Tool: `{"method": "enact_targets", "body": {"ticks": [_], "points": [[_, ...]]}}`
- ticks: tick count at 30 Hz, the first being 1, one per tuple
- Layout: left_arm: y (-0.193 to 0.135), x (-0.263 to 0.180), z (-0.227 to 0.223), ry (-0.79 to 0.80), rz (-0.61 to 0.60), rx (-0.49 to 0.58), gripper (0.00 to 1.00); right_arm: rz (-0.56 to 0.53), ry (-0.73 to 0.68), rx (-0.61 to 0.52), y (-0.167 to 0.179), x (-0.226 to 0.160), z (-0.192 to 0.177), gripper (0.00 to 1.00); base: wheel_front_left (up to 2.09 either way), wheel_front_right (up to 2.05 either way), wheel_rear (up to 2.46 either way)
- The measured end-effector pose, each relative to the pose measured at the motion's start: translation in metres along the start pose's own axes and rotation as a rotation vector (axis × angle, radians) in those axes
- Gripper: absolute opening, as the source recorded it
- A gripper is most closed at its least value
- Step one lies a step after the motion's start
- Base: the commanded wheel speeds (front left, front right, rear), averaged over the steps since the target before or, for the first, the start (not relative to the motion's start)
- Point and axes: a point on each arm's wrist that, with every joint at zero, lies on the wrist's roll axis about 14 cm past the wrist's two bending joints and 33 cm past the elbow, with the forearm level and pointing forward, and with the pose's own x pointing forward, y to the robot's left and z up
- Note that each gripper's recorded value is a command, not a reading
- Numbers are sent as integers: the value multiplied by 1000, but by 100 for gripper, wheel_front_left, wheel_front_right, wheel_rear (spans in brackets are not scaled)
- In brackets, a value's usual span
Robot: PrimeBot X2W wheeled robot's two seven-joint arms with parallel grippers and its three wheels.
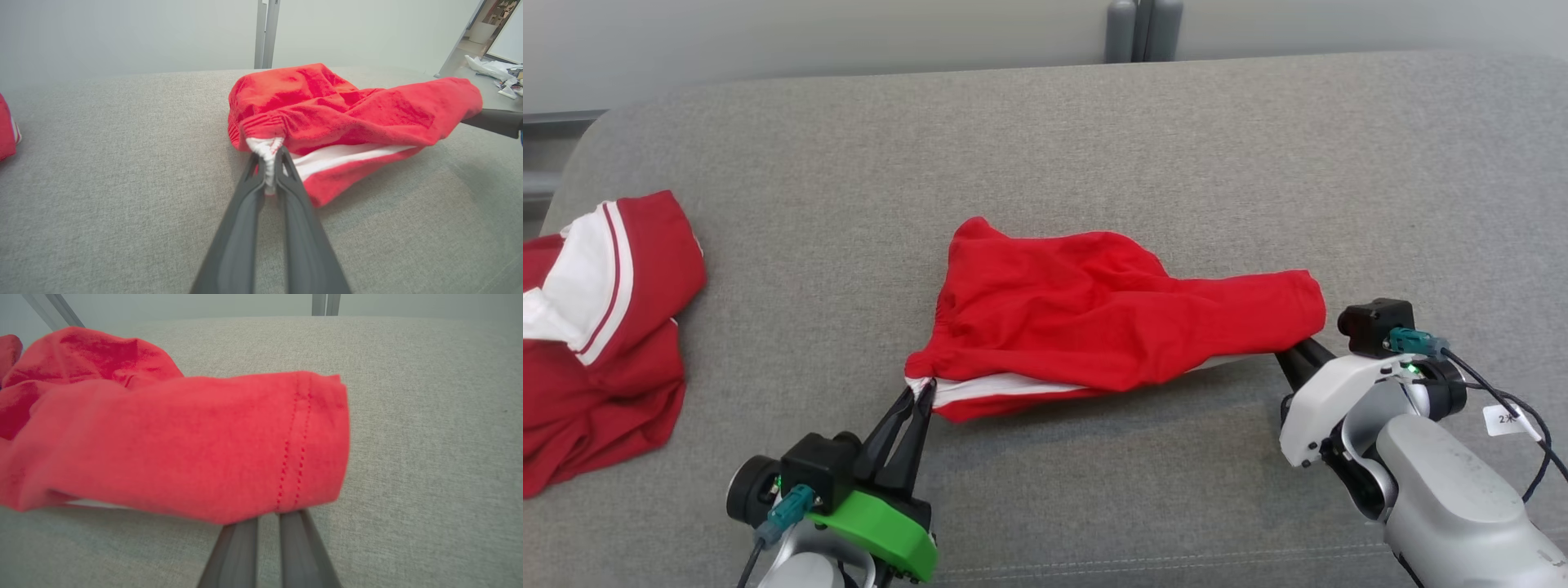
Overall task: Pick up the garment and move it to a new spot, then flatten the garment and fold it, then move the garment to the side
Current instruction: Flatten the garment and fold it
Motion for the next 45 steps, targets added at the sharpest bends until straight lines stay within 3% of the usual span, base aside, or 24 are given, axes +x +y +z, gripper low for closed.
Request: {"method": "enact_targets", "body": {"ticks": [7, 17, 29, 33, 37, 45], "points": [[-3, 9, 29, -66, -62, 107, 0, 47, -69, 41, 8, -17, 38, 0, 0, 0, 0], [1, 52, 126, -219, -158, 334, 0, 115, -154, 28, 18, -12, 107, 0, 0, 0, 0], [16, 137, 236, -322, -229, 493, 0, 133, -241, 75, 9, 64, 213, 0, 0, 0, 0], [30, 166, 271, -350, -210, 557, 0, 100, -309, 146, -8, 92, 255, 0, 0, 0, 0], [46, 192, 305, -406, -180, 501, 0, 70, -381, 193, -20, 117, 292, 0, 0, 0, 0], [55, 235, 334, -441, -160, 461, 0, -36, -481, 159, -49, 145, 337, 0, 0, 0, 0]]}}
